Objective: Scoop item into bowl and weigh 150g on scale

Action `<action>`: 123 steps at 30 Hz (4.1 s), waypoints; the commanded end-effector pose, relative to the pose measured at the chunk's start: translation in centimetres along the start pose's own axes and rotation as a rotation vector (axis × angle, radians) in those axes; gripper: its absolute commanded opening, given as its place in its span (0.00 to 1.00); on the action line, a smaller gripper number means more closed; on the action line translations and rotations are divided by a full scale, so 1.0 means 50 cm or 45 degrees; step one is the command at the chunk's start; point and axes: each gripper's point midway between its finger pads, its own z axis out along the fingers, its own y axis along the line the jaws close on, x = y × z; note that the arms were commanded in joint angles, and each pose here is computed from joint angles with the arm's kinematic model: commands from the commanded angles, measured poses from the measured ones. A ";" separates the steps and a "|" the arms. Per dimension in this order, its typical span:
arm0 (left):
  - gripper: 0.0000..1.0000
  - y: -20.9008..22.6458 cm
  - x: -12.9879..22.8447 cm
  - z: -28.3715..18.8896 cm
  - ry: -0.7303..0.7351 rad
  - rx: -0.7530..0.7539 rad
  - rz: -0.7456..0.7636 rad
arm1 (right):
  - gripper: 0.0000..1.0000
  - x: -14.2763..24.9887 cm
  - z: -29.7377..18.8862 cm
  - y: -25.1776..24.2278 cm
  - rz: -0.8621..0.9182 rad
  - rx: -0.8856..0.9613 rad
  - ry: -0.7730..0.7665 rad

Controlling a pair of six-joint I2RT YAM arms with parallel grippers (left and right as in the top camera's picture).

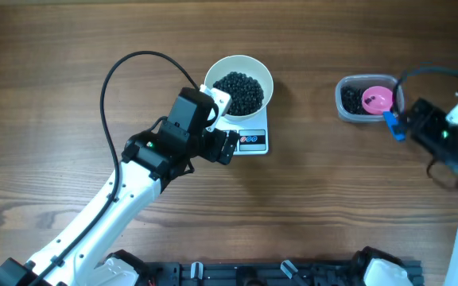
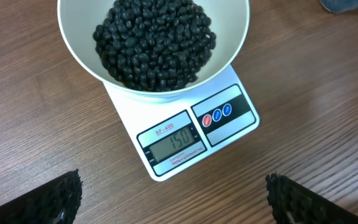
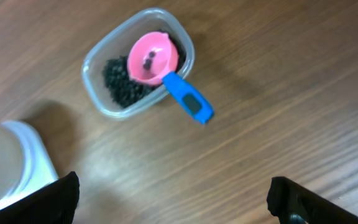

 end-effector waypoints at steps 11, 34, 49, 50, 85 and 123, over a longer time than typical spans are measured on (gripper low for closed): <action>1.00 -0.002 0.006 0.003 0.010 0.009 0.019 | 1.00 0.121 -0.248 0.027 -0.094 -0.188 -0.374; 1.00 -0.002 0.006 0.003 0.010 0.009 0.019 | 1.00 0.078 -0.127 0.178 -0.443 -0.757 -1.142; 1.00 -0.002 0.006 0.003 0.010 0.009 0.019 | 1.00 0.145 -0.056 0.163 -0.546 -0.808 -1.418; 1.00 -0.002 0.006 0.003 0.010 0.009 0.019 | 1.00 0.153 -0.050 0.169 -0.579 -0.811 -1.408; 1.00 -0.002 0.006 0.003 0.010 0.009 0.019 | 1.00 0.173 0.058 0.118 -0.697 -0.497 -1.215; 1.00 -0.002 0.006 0.003 0.010 0.009 0.019 | 1.00 0.173 0.056 0.119 -0.750 -0.474 -1.232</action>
